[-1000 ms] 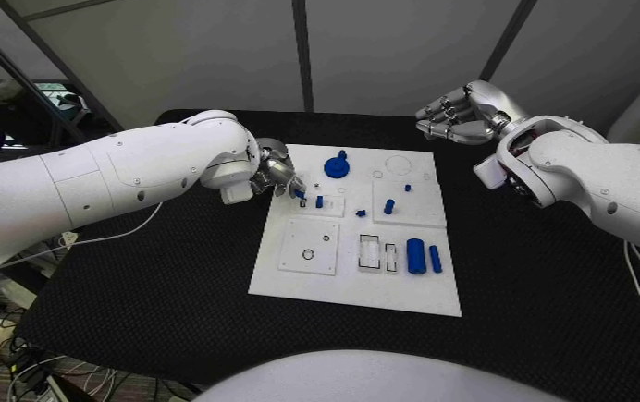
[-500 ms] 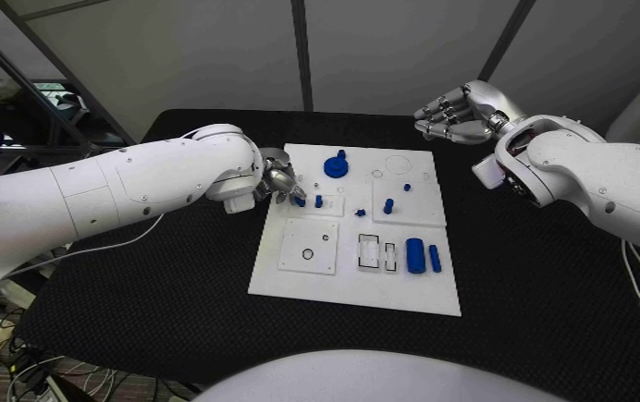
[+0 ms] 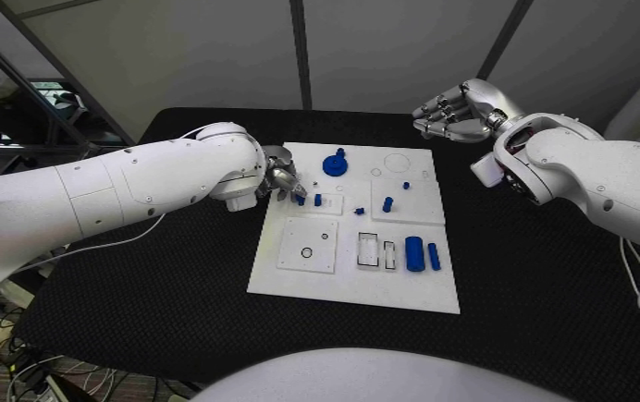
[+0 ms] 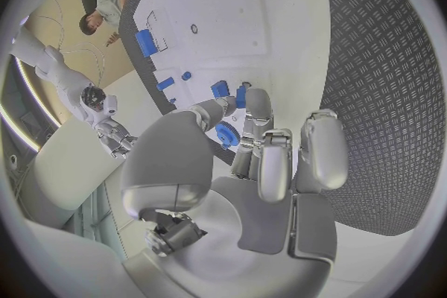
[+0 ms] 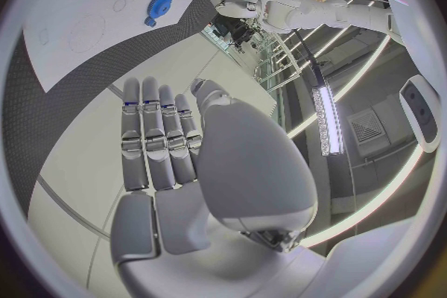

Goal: Assemble the parts on the task board

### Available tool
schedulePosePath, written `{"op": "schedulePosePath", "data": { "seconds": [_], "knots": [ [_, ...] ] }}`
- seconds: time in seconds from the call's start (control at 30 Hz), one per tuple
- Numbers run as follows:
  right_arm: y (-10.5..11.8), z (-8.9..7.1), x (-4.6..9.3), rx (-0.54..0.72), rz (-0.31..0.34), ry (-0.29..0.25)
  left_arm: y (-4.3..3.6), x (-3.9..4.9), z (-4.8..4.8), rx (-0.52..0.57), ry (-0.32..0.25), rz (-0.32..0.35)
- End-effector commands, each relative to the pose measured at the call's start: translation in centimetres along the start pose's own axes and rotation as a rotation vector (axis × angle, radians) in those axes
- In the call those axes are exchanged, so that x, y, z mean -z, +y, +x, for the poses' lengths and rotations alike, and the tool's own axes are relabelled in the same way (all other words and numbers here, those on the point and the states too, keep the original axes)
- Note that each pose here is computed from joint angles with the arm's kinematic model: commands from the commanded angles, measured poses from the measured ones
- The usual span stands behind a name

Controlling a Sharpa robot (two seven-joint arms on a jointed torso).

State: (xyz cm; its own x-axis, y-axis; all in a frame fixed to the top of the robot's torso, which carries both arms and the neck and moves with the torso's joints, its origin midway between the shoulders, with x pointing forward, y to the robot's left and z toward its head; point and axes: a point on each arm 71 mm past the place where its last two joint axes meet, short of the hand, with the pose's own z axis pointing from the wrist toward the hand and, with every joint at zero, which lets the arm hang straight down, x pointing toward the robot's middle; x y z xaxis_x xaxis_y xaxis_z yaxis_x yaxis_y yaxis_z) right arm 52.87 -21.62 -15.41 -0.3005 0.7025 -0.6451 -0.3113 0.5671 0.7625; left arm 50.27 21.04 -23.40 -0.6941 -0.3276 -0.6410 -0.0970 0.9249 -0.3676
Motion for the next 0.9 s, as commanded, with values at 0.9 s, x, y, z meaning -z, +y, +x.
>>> {"op": "schedulePosePath", "data": {
  "seconds": [0.9],
  "knots": [
    [0.14,0.06,-0.05,-0.004,-0.004,0.011,-0.27,-0.06,-0.05,-0.117,-0.014,-0.015]
  ]
}}
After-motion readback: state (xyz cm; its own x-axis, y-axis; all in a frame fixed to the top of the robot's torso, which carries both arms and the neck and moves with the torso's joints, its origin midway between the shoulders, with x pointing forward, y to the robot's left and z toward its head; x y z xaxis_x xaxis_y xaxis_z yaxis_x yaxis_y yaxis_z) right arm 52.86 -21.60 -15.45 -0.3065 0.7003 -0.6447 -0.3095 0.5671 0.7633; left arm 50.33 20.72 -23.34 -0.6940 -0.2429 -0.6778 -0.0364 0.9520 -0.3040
